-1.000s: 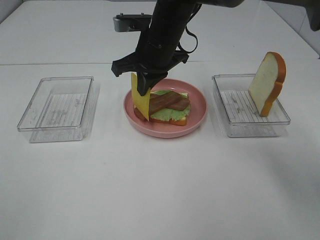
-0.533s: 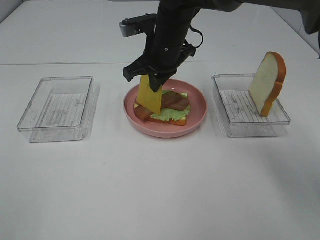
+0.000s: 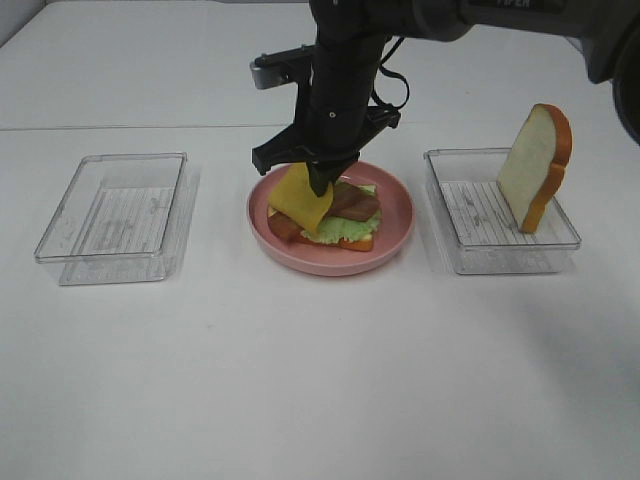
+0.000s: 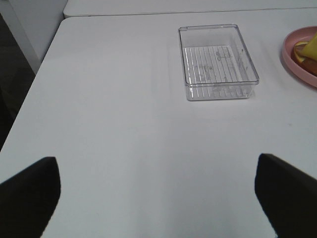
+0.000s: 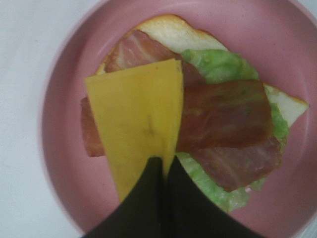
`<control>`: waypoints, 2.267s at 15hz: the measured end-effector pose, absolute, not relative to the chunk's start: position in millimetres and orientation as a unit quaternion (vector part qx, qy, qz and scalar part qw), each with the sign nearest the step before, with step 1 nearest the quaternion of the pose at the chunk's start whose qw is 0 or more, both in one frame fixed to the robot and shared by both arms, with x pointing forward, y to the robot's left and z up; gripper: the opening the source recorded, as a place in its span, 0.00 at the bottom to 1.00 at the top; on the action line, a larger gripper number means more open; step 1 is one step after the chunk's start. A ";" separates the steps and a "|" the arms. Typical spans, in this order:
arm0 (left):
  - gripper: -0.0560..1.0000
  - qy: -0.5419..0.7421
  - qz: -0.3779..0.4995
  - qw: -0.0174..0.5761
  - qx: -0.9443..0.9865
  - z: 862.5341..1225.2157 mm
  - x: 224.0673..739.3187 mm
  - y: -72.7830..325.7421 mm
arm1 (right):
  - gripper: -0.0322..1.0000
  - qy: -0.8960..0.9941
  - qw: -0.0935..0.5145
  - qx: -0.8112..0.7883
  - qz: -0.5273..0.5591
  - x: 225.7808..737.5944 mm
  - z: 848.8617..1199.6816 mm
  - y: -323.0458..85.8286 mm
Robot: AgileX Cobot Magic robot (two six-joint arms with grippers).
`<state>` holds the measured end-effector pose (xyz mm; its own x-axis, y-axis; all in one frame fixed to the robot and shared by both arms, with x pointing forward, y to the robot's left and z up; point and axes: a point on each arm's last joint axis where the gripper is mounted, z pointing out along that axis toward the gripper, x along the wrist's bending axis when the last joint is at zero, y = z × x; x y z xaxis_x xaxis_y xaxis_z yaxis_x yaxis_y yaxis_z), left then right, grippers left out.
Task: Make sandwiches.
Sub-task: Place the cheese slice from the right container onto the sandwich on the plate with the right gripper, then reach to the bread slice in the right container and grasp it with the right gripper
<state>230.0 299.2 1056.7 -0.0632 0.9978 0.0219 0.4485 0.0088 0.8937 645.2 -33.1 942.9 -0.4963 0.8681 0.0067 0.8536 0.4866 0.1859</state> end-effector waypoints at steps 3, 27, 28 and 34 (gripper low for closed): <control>0.99 0.616 0.389 0.353 0.587 1056.7 230.0 299.2 | 0.05 0.859 0.089 0.502 0.039 652.1 925.8 -41.6; 0.99 0.616 0.389 0.353 0.587 1056.7 230.0 299.2 | 0.98 0.762 0.205 0.613 0.046 668.5 1078.4 -207.5; 0.99 0.616 0.389 0.353 0.587 1056.7 230.0 299.2 | 0.98 0.749 0.189 0.634 0.049 671.7 1077.3 -228.6; 0.99 0.616 0.389 0.353 0.587 1056.7 230.0 299.2 | 0.98 0.714 0.126 0.684 0.077 682.6 1062.5 -287.5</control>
